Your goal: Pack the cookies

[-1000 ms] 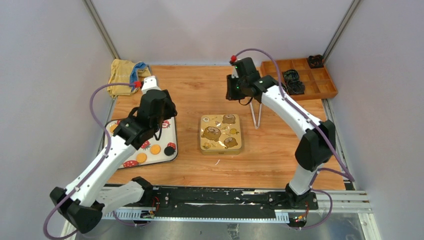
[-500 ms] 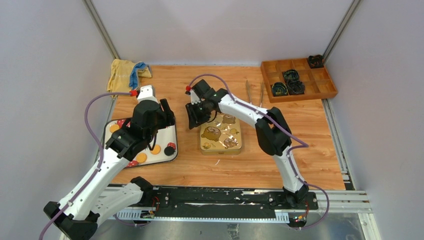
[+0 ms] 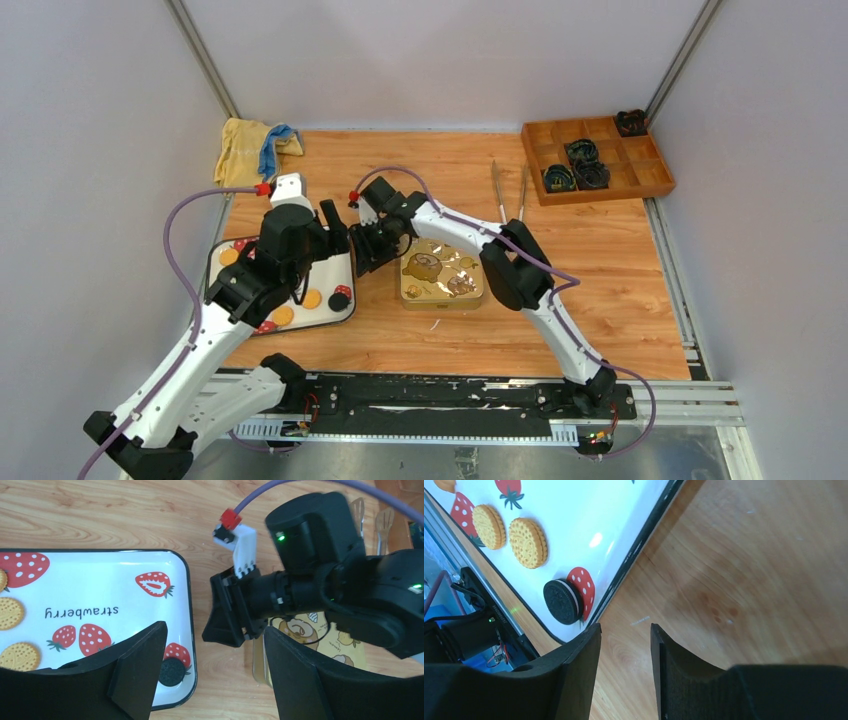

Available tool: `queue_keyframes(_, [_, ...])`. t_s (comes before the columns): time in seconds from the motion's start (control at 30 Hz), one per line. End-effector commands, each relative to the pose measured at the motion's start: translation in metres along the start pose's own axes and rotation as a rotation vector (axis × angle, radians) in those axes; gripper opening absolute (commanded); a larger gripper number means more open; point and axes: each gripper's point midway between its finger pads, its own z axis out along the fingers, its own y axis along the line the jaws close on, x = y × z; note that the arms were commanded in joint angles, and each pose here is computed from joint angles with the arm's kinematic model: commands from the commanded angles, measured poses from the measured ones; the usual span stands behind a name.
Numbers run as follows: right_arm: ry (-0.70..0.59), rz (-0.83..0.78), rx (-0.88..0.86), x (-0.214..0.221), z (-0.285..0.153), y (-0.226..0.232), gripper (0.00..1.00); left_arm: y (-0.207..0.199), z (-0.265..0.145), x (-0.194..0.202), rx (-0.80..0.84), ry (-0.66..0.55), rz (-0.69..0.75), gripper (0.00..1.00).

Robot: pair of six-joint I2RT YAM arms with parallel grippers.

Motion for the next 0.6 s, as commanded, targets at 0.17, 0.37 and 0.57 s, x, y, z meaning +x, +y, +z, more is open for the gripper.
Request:
queue_keyframes(0.17, [0.075, 0.017, -0.098, 0.021, 0.039, 0.035, 0.45, 0.014, -0.009, -0.003, -0.037, -0.029, 0.028, 0.78])
queue_keyframes(0.37, [0.081, 0.031, -0.123, 0.024, 0.048, 0.043, 0.37, 0.018, -0.009, 0.002, -0.049, -0.024, 0.033, 0.79])
queue_keyframes(0.57, [0.048, 0.043, -0.085, 0.015, 0.049, 0.039, 0.05, 0.019, -0.011, 0.003, -0.045, -0.024, 0.031, 0.79])
